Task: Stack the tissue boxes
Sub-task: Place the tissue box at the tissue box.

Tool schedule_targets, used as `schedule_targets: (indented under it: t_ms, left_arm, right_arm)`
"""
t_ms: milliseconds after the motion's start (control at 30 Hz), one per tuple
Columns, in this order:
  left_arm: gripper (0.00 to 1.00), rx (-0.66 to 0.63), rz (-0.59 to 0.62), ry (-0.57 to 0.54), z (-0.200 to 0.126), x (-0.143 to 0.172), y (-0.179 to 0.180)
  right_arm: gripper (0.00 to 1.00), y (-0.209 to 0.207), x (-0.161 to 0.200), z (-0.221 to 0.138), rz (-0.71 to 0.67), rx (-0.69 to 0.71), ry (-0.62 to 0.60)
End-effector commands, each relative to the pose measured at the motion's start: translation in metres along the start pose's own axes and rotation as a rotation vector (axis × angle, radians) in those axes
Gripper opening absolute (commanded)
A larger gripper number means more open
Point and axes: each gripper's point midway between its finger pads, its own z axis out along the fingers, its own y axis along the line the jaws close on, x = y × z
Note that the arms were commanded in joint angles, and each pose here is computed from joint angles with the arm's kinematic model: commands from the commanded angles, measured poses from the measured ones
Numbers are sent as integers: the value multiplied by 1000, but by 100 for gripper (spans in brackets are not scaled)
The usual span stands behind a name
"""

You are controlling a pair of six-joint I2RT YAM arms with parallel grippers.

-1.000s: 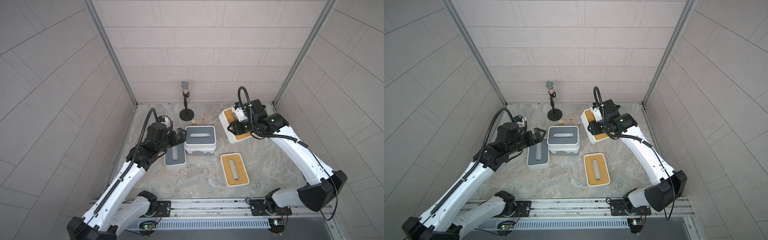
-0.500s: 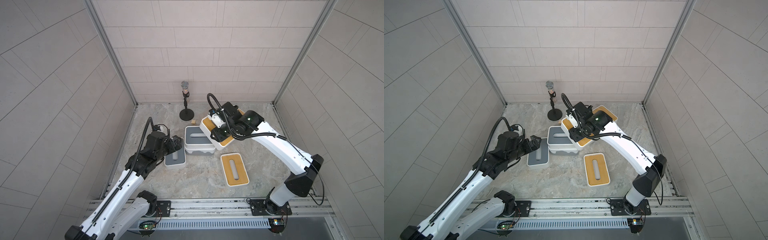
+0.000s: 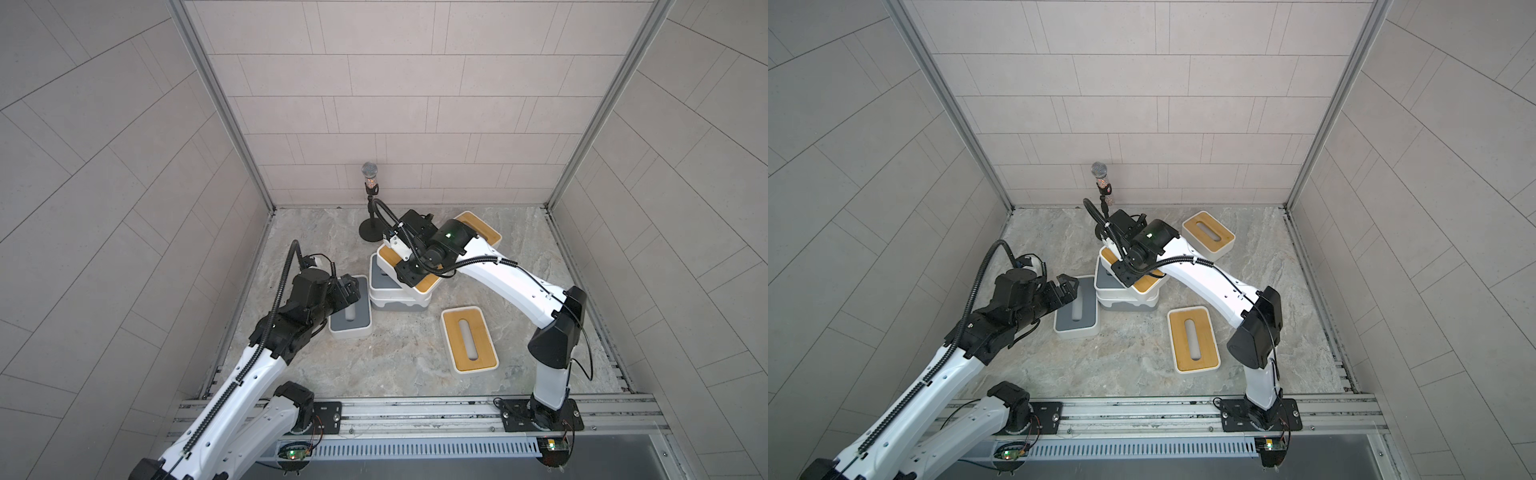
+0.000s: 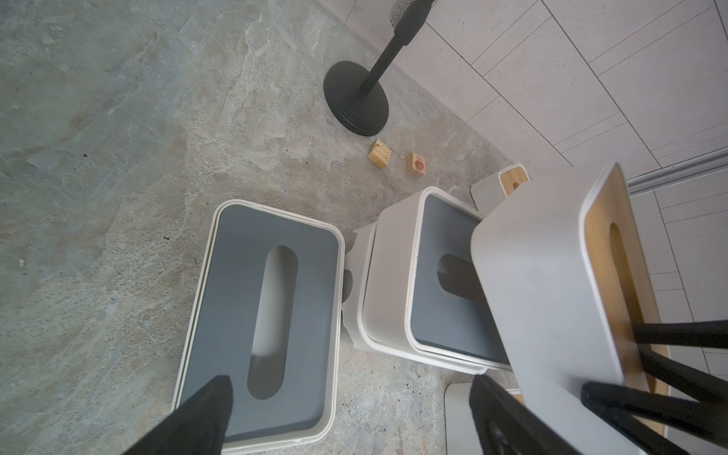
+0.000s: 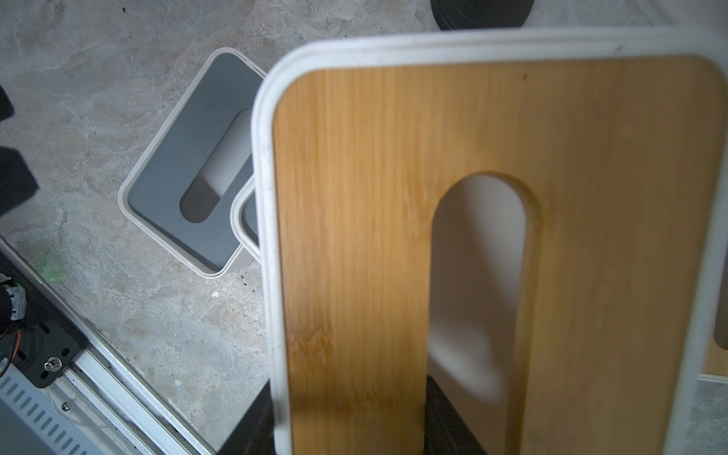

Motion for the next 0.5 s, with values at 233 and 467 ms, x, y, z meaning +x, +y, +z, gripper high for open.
schedule_targets:
  t_ms: [233,467]
  left_arm:
    - [100,-11,-17,2,7,1,3]
    - [100,-1,-23,11,10,2,0]
  right_arm:
    - [40,1,-12,11,-40,31,2]
    - [51,-1,-6,21,-50,52,46]
